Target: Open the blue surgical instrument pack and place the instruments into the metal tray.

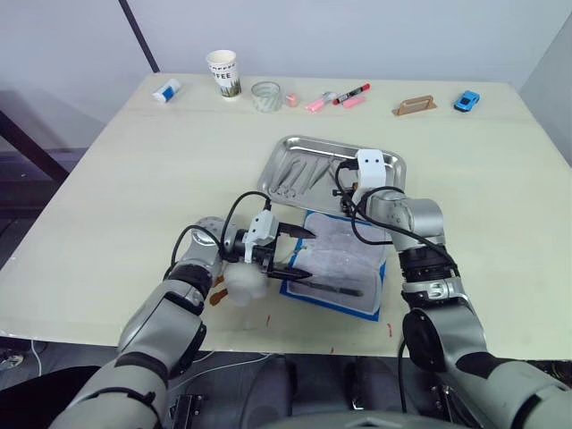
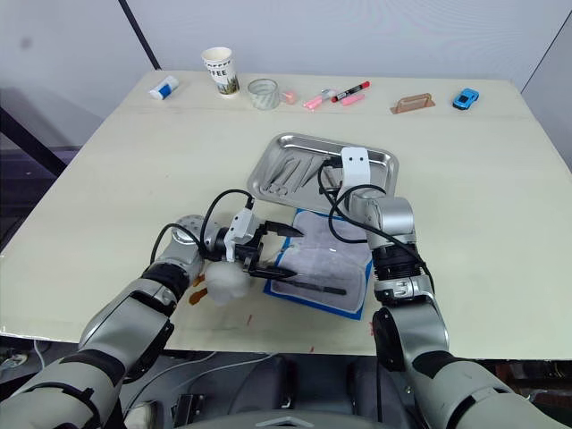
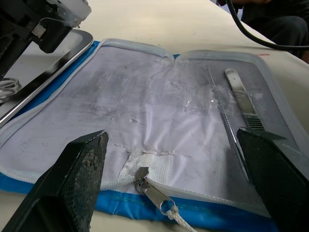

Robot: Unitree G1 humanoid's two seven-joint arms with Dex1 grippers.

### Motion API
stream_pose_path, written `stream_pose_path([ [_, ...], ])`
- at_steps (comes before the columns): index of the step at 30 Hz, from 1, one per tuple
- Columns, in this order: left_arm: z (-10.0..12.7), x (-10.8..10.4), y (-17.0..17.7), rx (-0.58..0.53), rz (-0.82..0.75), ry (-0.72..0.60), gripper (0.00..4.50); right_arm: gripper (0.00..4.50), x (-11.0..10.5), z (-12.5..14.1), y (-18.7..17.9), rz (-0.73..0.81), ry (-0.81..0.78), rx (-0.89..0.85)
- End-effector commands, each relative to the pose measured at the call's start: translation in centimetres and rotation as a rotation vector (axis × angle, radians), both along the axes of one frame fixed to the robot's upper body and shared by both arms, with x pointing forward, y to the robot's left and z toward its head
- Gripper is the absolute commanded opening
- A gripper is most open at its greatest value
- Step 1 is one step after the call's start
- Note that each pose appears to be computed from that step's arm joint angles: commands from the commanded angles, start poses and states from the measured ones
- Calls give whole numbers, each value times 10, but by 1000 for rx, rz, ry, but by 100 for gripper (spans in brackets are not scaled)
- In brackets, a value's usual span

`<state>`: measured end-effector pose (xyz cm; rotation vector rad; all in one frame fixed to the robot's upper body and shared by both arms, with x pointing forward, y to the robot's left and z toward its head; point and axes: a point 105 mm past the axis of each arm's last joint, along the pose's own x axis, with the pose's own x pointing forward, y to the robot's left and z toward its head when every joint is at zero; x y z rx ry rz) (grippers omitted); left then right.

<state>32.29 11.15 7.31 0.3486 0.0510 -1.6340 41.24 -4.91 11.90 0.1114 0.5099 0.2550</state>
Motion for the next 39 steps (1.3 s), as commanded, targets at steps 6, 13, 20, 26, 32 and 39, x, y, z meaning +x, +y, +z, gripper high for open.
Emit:
stream_pose_path([
  [6, -18, -10, 5, 60, -31, 66, 450, 4, 6, 21, 3, -11, -71, 11],
  [13, -17, -10, 5, 62, -31, 64, 450, 293, 4, 29, 11, 33, -103, 38],
  [20, -18, -10, 6, 67, -30, 65, 450, 352, 2, 50, 13, 91, -212, 44],
  [26, -17, -10, 4, 62, -34, 65, 450, 352, -16, 79, 3, 233, -419, 65],
  [32, -17, -9, 4, 63, -34, 63, 450, 352, -44, 74, -15, 407, -501, 84],
  [39, -18, -9, 4, 67, -34, 64, 450, 352, -99, 45, -37, 729, -487, 40],
])
